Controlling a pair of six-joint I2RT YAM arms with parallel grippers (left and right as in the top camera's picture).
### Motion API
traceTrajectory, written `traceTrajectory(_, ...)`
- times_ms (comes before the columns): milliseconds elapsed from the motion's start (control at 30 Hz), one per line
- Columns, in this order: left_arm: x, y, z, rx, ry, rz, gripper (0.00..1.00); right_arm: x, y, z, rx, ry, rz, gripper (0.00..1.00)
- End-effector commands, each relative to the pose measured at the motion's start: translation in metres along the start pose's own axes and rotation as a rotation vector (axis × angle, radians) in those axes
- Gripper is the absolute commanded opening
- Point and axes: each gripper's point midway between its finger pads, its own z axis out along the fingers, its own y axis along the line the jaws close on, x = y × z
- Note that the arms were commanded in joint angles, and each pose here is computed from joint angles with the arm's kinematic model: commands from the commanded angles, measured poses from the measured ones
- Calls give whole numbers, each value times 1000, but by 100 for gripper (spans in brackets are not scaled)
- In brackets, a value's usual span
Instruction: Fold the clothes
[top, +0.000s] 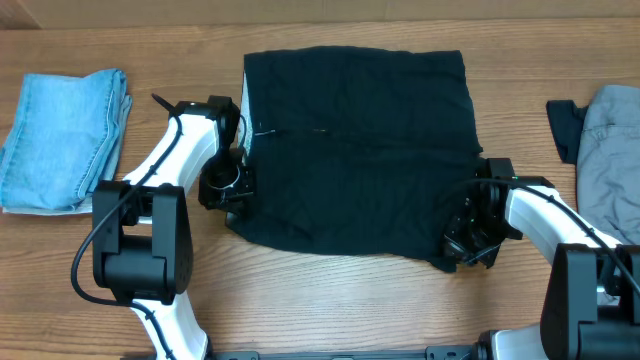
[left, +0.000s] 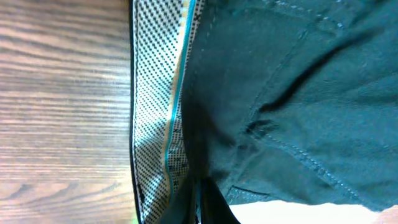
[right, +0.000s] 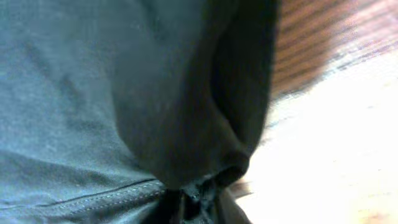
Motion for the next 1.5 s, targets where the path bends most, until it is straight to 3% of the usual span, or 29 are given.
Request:
traceTrajectory(0,5,-2,-4,11,-3,12,4,2,-5,5,15,11,-24,4)
traceTrajectory(167,5,-1,-4,6,-3,15,4,-4,0,0,6,-17,-62,4)
traceTrajectory(200,7,0,-4,4,7,13,13,-7,2,-2,2,-24,-64,4)
traceTrajectory(233,9,1,-4,-4,12,12,49,-7,2,-3,1,-26,-65,4)
traceTrajectory(267,10,3,-3,-16,16,11,69,-8,3,-3,0,-28,-65,4)
traceTrajectory(367,14,7,3,-32,29,9,81,-9,4,-3,-3,-33,-67,4)
traceTrajectory(567,19,9,20,-23,45,4,76,-12,5,-3,-8,-45,-71,4)
traceTrajectory(633,22,9,24,-22,51,4,53,-12,5,-3,-9,-46,-71,4)
traceTrajectory(700,21,10,24,-22,50,2,8,-12,5,-3,-9,-47,-71,4)
traceTrajectory(733,22,10,23,-21,53,1,4,-13,5,-3,-8,-47,-71,4)
traceTrajectory(1100,27,10,10,-29,75,-2,4,-19,12,-37,29,-61,-88,4)
traceTrajectory(1467,27,-8,-56,72,-148,9,4,-32,35,-91,5,-135,-138,4)
